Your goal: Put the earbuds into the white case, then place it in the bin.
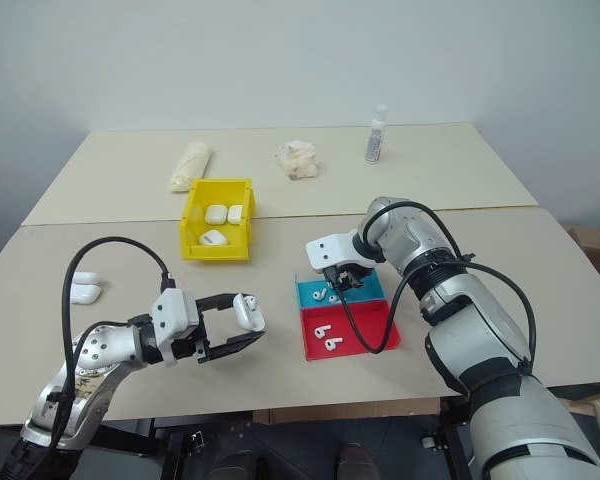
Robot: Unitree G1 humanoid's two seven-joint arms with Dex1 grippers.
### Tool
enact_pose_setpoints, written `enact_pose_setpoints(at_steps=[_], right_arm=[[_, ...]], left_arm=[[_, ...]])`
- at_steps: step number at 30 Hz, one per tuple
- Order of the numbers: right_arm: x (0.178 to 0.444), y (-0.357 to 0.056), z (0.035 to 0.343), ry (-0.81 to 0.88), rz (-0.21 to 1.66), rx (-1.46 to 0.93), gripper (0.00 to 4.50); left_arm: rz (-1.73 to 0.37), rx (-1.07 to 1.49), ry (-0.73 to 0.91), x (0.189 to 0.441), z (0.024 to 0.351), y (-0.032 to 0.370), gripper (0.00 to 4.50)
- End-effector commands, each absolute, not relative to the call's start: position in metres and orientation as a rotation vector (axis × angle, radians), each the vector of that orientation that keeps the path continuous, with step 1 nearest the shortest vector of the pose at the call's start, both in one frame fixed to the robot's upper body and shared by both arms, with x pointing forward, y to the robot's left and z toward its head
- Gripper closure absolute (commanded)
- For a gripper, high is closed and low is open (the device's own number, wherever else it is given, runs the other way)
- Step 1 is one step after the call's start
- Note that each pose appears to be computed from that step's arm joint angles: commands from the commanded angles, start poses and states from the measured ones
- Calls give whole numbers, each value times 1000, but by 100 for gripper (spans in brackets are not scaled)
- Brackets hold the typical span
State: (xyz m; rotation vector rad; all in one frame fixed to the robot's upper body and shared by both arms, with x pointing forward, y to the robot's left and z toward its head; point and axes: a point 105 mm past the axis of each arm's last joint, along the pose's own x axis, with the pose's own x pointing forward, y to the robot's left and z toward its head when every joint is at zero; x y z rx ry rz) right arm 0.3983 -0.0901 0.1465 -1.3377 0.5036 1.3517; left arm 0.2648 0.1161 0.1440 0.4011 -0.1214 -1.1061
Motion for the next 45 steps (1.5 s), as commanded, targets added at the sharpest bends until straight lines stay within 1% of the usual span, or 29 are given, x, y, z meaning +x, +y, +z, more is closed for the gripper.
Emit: enact_pose_setpoints(at_steps=[1, 21, 24, 25, 26, 34, 37, 39, 42, 45], right_arm=[[400, -86, 157, 453, 1342, -1344, 268], [400, -87, 147, 471, 1347, -1369, 268], [400, -88, 146, 476, 1347, -1371, 328], [400, -89, 146, 476, 1346, -1372, 363], [400, -89, 145, 478, 1348, -1372, 387], [401, -90, 146, 469, 1331, -1363, 387], [400, -88, 157, 427, 1319, -1340, 387], [399, -88, 176, 357, 1286, -1312, 387], [393, -91, 218, 214, 1195, -1218, 387], [374, -98, 257, 77, 1133, -1081, 387]], left_arm=[[-1121, 411, -167, 263, 154, 112, 172], [-1116, 413, -168, 263, 153, 111, 172], [-1117, 412, -167, 263, 152, 111, 172], [-1117, 412, -167, 263, 152, 111, 172], [-1118, 412, -166, 263, 152, 111, 172], [-1123, 411, -169, 263, 153, 111, 172], [-1127, 403, -185, 263, 158, 110, 172], [-1131, 392, -209, 263, 165, 108, 172], [-1146, 364, -253, 262, 177, 103, 172], [-1170, 338, -280, 260, 188, 99, 172]])
